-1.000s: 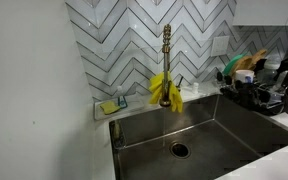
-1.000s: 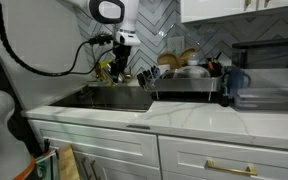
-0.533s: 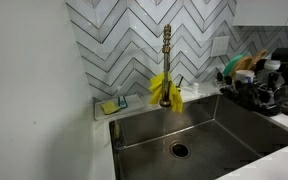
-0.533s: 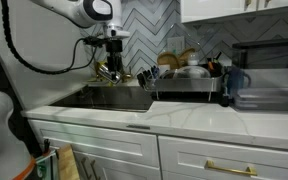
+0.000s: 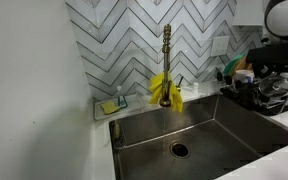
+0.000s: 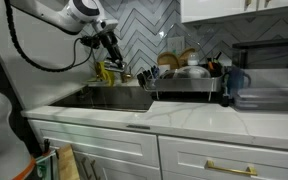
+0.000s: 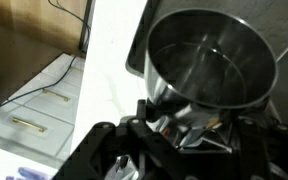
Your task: Pour the contents of the silver cup into the sink and then close the tap
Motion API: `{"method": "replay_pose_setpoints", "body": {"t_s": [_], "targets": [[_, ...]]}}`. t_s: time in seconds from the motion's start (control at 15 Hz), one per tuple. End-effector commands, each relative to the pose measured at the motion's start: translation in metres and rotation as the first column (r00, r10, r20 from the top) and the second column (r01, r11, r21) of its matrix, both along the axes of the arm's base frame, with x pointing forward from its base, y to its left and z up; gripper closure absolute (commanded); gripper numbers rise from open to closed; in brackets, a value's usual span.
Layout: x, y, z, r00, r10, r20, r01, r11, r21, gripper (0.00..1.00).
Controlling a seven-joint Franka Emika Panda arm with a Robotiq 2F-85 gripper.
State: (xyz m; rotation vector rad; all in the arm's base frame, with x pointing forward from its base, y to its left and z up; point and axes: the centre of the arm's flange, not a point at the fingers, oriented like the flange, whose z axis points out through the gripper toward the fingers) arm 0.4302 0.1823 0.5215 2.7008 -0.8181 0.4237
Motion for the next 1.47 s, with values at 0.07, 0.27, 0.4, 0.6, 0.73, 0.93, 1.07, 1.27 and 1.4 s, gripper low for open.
{"method": "replay_pose_setpoints", "body": {"t_s": [0.07, 0.27, 0.4, 0.6, 0.73, 0.93, 1.07, 1.27, 1.4], "targets": [[-0.002, 0.014, 0.007, 0.983, -0.009, 0.186, 0.027, 0.995, -0.097, 0.59], [-0.005, 0.025, 0.012, 0.961, 0.014, 0.276, 0.036, 0.984, -0.176, 0.59], [-0.008, 0.032, 0.015, 0.936, 0.037, 0.349, 0.054, 0.967, -0.248, 0.59], [-0.011, 0.04, 0.019, 0.895, 0.068, 0.44, 0.085, 0.943, -0.32, 0.59], [-0.012, 0.043, 0.021, 0.869, 0.088, 0.487, 0.112, 0.923, -0.367, 0.59], [-0.015, 0.046, 0.023, 0.835, 0.113, 0.538, 0.149, 0.896, -0.418, 0.59], [-0.018, 0.049, 0.024, 0.818, 0.124, 0.562, 0.171, 0.881, -0.442, 0.59], [-0.02, 0.05, 0.026, 0.819, 0.112, 0.563, 0.179, 0.882, -0.435, 0.59], [-0.017, 0.043, 0.025, 0.856, 0.077, 0.512, 0.158, 0.903, -0.4, 0.59]]}}
